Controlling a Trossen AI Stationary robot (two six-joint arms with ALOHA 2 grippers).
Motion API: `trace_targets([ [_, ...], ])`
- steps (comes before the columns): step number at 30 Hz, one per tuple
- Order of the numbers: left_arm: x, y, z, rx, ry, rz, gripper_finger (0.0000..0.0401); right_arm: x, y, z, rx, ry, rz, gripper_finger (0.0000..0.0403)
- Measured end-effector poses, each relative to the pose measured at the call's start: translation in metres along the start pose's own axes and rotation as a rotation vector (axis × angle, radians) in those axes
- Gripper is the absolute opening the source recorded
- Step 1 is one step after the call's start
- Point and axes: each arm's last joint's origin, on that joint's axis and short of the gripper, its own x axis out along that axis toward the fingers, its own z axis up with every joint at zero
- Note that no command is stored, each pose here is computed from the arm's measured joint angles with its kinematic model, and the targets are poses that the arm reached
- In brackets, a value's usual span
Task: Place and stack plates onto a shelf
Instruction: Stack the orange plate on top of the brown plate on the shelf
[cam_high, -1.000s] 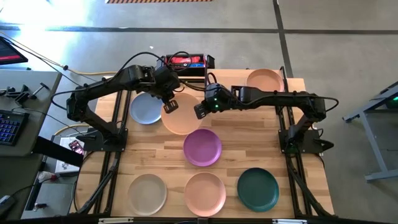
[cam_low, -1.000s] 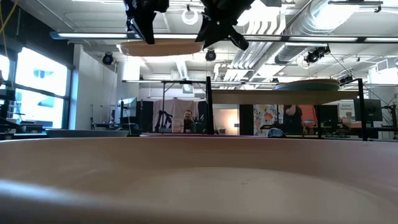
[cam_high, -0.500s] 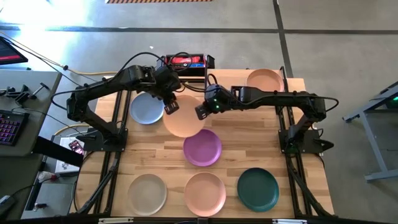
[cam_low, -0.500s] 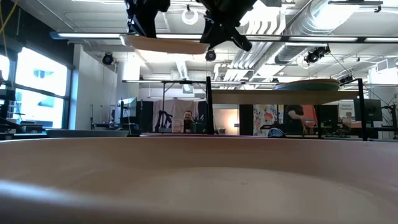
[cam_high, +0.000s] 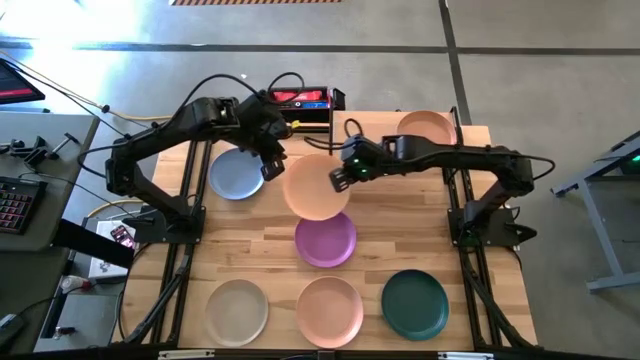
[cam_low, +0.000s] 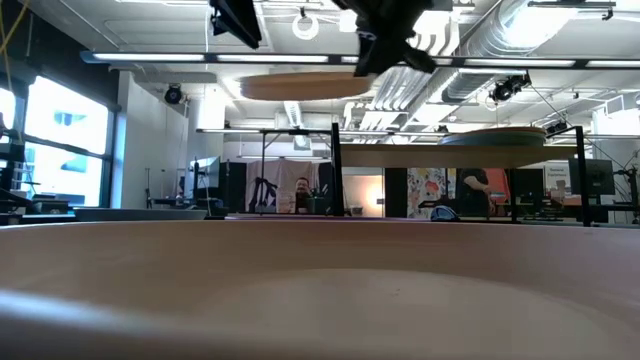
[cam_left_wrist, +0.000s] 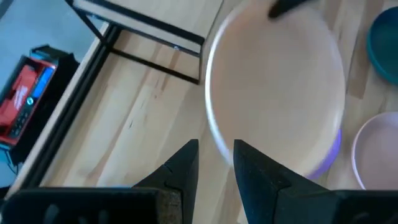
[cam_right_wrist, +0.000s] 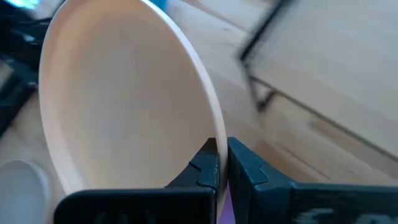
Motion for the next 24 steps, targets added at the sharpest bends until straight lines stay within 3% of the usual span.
trace_targets([
  [12, -0.005, 0.001, -0.004, 0.005, 0.015, 0.005, 0.0088, -0.081, -0.052, -0.004, 0.023, -0.065, -0.179, 0.0000],
  [20, -0.005, 0.001, -0.004, 0.022, 0.016, 0.005, 0.0088, -0.132, -0.099, -0.011, 0.137, -0.123, -0.323, 0.0000],
  [24, -0.005, 0.001, -0.004, 0.025, 0.016, 0.005, 0.0088, -0.156, -0.119, -0.016, 0.202, -0.169, -0.336, 0.0000],
])
